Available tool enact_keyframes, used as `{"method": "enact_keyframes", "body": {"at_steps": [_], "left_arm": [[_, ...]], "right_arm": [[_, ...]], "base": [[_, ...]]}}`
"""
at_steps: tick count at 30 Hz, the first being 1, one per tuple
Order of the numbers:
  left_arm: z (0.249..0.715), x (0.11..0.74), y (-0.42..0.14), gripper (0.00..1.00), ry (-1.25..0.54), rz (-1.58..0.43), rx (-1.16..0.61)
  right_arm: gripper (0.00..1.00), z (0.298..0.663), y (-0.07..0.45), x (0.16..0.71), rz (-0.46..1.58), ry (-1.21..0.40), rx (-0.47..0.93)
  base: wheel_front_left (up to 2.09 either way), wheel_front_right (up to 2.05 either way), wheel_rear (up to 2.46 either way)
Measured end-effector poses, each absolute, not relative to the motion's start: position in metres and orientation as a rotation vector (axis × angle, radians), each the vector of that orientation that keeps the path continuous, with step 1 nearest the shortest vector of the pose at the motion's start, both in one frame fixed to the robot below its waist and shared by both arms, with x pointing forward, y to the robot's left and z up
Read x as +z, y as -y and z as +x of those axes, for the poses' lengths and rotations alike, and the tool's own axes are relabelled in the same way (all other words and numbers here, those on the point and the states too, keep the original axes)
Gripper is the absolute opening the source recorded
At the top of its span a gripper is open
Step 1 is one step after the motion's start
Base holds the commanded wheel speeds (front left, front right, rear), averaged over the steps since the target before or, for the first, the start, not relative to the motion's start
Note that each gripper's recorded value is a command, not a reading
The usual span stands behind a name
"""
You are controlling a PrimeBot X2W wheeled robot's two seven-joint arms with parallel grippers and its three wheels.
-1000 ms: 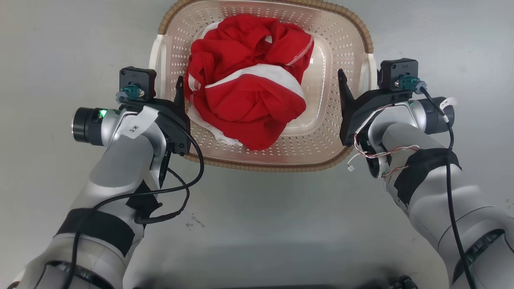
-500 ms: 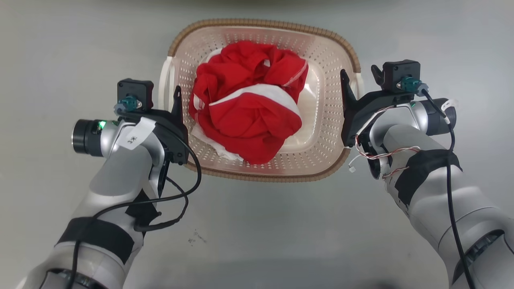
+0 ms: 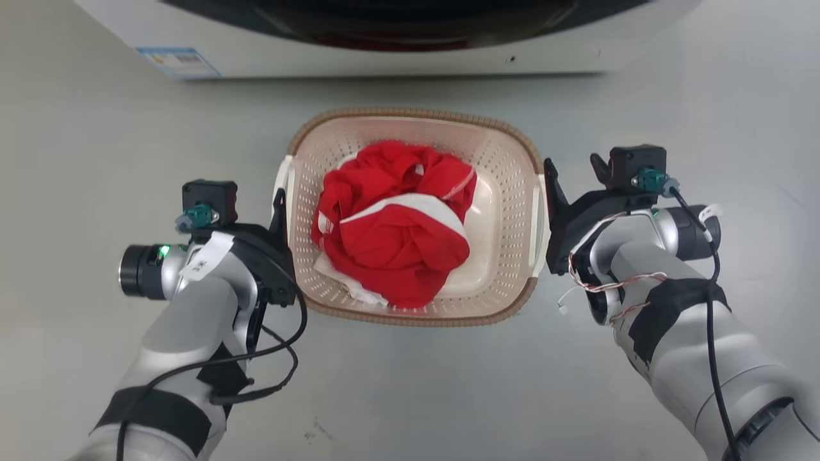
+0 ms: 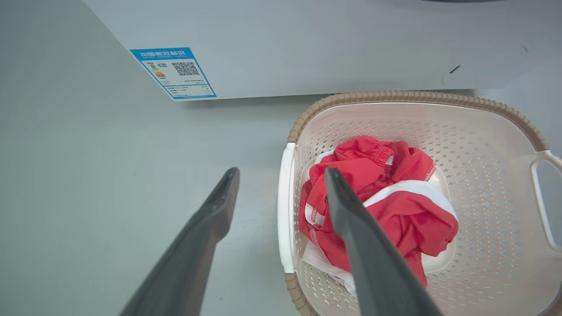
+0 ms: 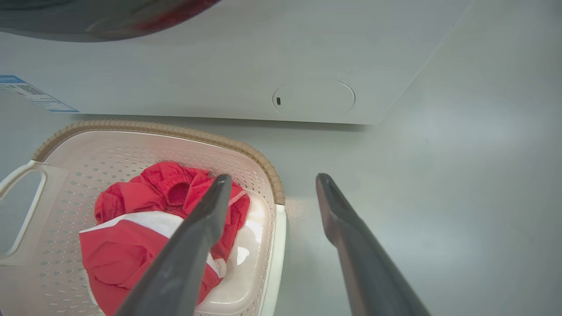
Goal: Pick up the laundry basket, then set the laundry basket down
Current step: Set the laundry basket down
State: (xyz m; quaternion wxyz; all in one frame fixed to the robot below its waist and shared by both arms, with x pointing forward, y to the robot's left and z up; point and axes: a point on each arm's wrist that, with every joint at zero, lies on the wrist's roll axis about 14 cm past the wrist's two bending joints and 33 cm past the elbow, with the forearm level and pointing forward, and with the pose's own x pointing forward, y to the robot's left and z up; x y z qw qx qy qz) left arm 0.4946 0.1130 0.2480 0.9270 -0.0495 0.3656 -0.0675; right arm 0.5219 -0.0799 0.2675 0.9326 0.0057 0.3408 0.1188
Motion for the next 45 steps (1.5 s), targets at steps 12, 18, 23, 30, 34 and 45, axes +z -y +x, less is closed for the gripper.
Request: {"method": "enact_keyframes", "body": {"at_steps": [12, 18, 23, 30, 34, 45], "left_arm": [[0.47, 0.296, -0.119, 1.0, -0.667, -0.161, -0.111], [0.45, 0.316, -0.119, 1.0, -0.623, -0.194, -0.106], [0.435, 0.334, -0.121, 1.0, -0.576, -0.219, -0.091], [0.412, 0.359, -0.123, 1.0, -0.496, -0.235, -0.083], [0.402, 0.369, -0.125, 1.0, -0.459, -0.24, -0.079], [0.367, 0.404, -0.137, 1.0, -0.323, -0.234, -0.062]], "right_arm": [[1.0, 0.503, 0.078, 0.326, 0.08, -0.606, 0.228], [1.0, 0.485, 0.075, 0.349, 0.124, -0.567, 0.223], [1.0, 0.469, 0.073, 0.368, 0.158, -0.531, 0.225], [1.0, 0.442, 0.065, 0.391, 0.197, -0.47, 0.246], [1.0, 0.431, 0.063, 0.402, 0.211, -0.438, 0.256], [1.0, 0.386, 0.065, 0.423, 0.236, -0.342, 0.277]], "base": [[0.0, 0.0, 0.0], [0.0, 0.0, 0.0], [0.0, 0.0, 0.0], [0.0, 0.0, 0.0], [0.0, 0.0, 0.0], [0.0, 0.0, 0.0]]}}
